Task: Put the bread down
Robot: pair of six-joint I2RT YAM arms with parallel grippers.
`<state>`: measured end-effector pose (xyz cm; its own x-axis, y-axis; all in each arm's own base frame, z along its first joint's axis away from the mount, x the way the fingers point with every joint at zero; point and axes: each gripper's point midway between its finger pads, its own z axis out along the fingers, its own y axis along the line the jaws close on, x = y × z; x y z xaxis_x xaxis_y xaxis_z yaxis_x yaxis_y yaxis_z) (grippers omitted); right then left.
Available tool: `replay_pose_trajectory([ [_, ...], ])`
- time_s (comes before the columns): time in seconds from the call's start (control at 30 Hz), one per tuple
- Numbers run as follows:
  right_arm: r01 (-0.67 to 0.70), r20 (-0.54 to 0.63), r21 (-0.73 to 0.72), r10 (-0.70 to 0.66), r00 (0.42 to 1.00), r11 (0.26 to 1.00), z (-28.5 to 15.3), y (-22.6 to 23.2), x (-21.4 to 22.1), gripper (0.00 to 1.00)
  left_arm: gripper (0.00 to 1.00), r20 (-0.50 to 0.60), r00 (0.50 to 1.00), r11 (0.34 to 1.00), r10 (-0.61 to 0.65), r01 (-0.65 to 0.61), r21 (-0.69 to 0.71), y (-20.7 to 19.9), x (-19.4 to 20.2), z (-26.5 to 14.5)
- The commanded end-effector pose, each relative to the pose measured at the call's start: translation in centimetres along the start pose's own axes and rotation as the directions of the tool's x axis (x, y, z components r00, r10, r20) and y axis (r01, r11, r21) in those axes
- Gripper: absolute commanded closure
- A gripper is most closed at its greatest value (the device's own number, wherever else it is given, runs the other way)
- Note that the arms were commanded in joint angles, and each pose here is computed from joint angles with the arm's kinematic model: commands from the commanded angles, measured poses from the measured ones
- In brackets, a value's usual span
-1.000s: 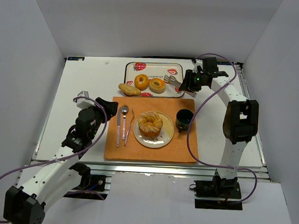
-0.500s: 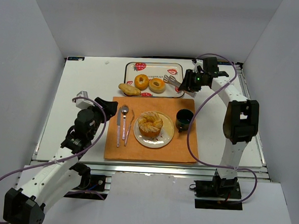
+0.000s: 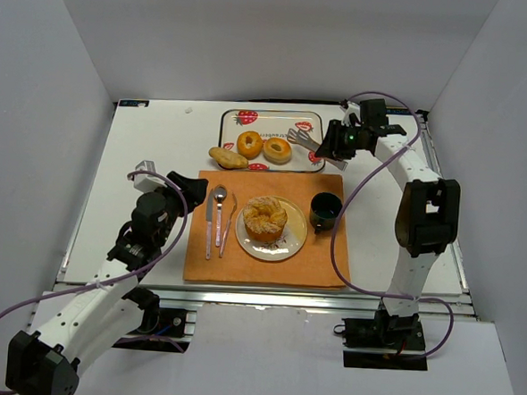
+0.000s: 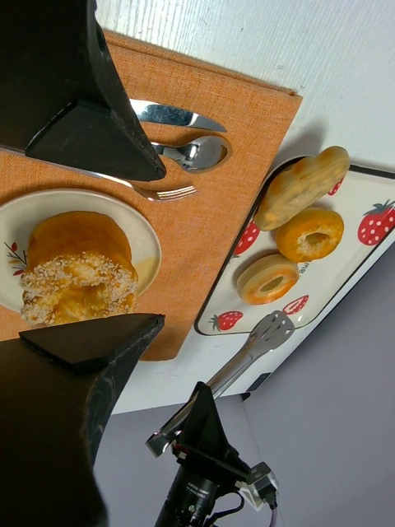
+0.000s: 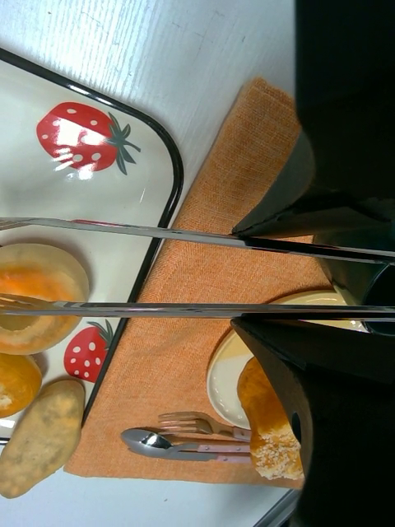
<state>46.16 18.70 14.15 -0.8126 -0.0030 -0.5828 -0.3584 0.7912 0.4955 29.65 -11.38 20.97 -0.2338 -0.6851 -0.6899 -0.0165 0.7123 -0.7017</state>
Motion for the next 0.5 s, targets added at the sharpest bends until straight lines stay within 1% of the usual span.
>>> replay_pose_trajectory([
  [0.0,0.037,0.060,-0.026,-0.035,0.998,0.999,-1.4,1.3,-1.6,0.54,0.26,0.009,1.000,1.000,-0.007,0.007,0.015,-0.4,-0.3,0.1],
  [0.2,0.025,-0.001,-0.025,-0.025,1.000,0.999,0.1,0.6,0.0,0.53,0.26,0.005,1.000,1.000,-0.002,0.002,0.014,-0.5,-0.2,0.3],
  [0.47,0.039,-0.033,-0.041,-0.040,0.999,0.998,1.1,0.9,0.6,0.50,0.25,0.008,1.000,1.000,-0.003,0.003,0.008,-0.2,-0.2,0.2],
])
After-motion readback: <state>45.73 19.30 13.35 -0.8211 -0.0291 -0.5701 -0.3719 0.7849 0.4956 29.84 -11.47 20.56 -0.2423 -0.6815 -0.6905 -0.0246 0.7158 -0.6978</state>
